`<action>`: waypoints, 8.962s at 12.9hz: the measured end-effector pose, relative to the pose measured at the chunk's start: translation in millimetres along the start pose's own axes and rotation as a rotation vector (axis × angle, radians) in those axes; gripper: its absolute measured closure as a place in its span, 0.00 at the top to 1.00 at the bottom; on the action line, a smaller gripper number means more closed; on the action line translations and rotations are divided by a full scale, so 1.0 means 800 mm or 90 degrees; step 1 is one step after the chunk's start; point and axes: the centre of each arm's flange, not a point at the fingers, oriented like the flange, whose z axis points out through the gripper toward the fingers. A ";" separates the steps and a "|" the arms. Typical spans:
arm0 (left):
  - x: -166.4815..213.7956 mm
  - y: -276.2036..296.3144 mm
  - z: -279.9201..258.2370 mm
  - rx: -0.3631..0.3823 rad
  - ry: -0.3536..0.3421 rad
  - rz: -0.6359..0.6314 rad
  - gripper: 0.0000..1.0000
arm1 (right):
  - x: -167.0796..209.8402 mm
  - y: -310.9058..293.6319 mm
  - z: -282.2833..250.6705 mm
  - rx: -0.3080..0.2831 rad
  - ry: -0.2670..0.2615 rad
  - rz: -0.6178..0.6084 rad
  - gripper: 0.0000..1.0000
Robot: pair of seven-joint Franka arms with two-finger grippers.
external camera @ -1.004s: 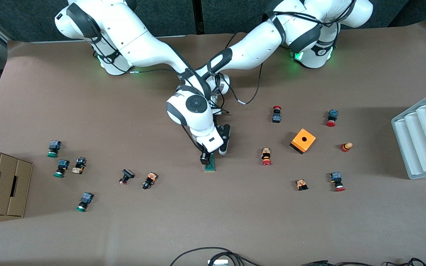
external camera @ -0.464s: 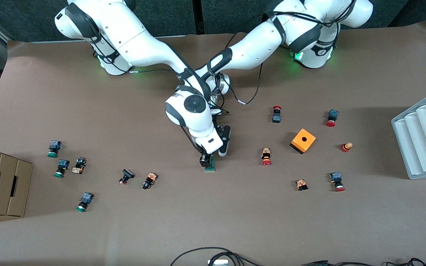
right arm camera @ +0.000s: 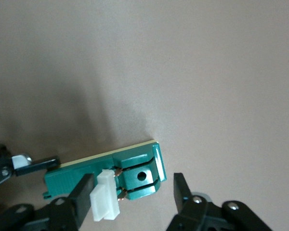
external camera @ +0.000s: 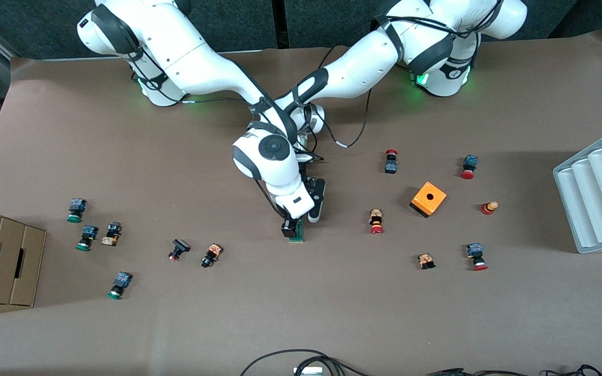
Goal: Close load switch with both arms
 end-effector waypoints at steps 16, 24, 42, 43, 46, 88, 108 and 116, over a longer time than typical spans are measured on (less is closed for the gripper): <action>0.000 0.000 0.000 0.000 0.000 0.000 0.59 | -0.003 0.004 0.001 -0.001 0.000 -0.005 0.54; 0.000 0.000 0.000 0.000 0.000 0.000 0.59 | -0.002 0.006 0.000 -0.004 0.002 -0.006 0.50; 0.000 0.000 0.000 0.000 0.000 0.000 0.59 | 0.005 0.013 0.010 -0.010 0.007 -0.007 0.48; 0.000 0.000 0.000 0.000 0.000 0.000 0.60 | 0.006 0.014 0.010 -0.010 0.008 -0.007 0.48; 0.000 0.000 0.000 0.000 0.000 0.000 0.59 | 0.009 0.017 0.004 -0.014 0.012 -0.006 0.48; 0.000 0.000 0.000 0.000 0.000 0.000 0.59 | 0.007 0.034 0.010 -0.022 0.015 0.003 0.48; 0.000 0.000 0.000 0.000 0.001 0.000 0.59 | 0.008 0.039 0.019 -0.024 0.016 0.005 0.48; 0.000 0.000 0.000 0.000 0.001 0.000 0.59 | 0.009 0.038 0.026 -0.023 0.014 0.004 0.48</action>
